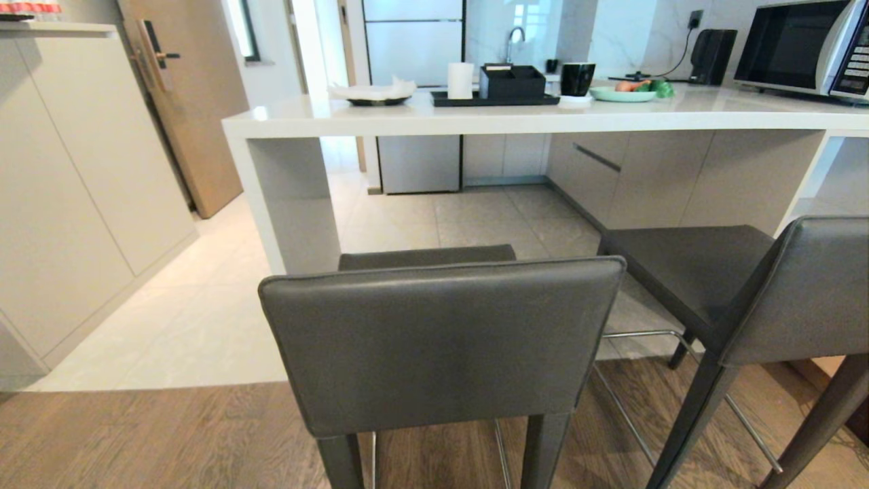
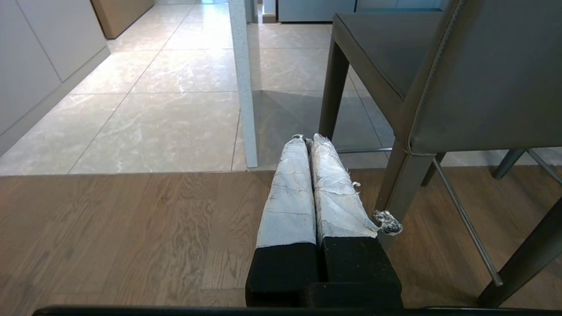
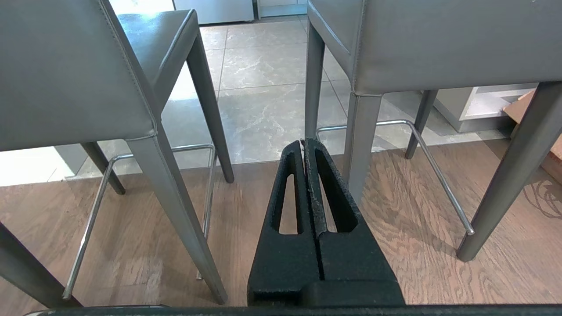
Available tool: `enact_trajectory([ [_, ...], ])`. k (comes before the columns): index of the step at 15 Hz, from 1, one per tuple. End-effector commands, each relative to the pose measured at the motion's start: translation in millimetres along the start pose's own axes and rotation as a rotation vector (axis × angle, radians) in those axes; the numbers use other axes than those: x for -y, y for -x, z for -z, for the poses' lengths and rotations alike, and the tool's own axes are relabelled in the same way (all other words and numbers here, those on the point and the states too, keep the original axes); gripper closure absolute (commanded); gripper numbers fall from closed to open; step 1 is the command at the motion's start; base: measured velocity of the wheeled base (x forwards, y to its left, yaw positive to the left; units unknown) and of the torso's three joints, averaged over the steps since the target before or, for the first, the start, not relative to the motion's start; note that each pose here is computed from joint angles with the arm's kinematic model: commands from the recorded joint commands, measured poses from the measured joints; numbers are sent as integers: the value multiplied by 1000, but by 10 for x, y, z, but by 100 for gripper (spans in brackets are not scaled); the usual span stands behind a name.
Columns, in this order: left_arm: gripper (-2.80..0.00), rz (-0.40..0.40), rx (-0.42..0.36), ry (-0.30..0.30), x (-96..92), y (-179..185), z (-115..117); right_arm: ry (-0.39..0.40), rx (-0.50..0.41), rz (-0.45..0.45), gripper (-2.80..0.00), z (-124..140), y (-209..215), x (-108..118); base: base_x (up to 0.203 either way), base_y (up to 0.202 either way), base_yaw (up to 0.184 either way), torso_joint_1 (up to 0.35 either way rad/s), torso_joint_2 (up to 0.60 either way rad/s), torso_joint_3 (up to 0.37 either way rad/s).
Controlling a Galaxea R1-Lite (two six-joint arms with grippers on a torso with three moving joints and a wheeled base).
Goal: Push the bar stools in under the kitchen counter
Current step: Push the gray chair back under the dining table
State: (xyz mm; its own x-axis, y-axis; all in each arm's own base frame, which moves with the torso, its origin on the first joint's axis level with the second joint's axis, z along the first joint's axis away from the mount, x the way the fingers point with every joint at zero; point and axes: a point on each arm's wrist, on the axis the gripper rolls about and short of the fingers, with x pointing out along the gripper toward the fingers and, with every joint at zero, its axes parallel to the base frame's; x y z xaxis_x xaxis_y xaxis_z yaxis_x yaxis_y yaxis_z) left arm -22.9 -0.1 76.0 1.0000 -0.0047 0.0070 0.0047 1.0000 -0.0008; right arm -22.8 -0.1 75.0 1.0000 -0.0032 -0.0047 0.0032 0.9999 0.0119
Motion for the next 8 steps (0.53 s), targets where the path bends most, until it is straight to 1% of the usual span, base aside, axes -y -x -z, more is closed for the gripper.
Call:
enact_trajectory([
  [1,0,0,-2,1,0,-2,4,0,-1,0,0,4,-1,0,0,0,0,0,0,0],
  [8,0,-3,-2,2,0,-2,4,-2,-3,0,0,4,-2,0,0,0,0,0,0,0],
])
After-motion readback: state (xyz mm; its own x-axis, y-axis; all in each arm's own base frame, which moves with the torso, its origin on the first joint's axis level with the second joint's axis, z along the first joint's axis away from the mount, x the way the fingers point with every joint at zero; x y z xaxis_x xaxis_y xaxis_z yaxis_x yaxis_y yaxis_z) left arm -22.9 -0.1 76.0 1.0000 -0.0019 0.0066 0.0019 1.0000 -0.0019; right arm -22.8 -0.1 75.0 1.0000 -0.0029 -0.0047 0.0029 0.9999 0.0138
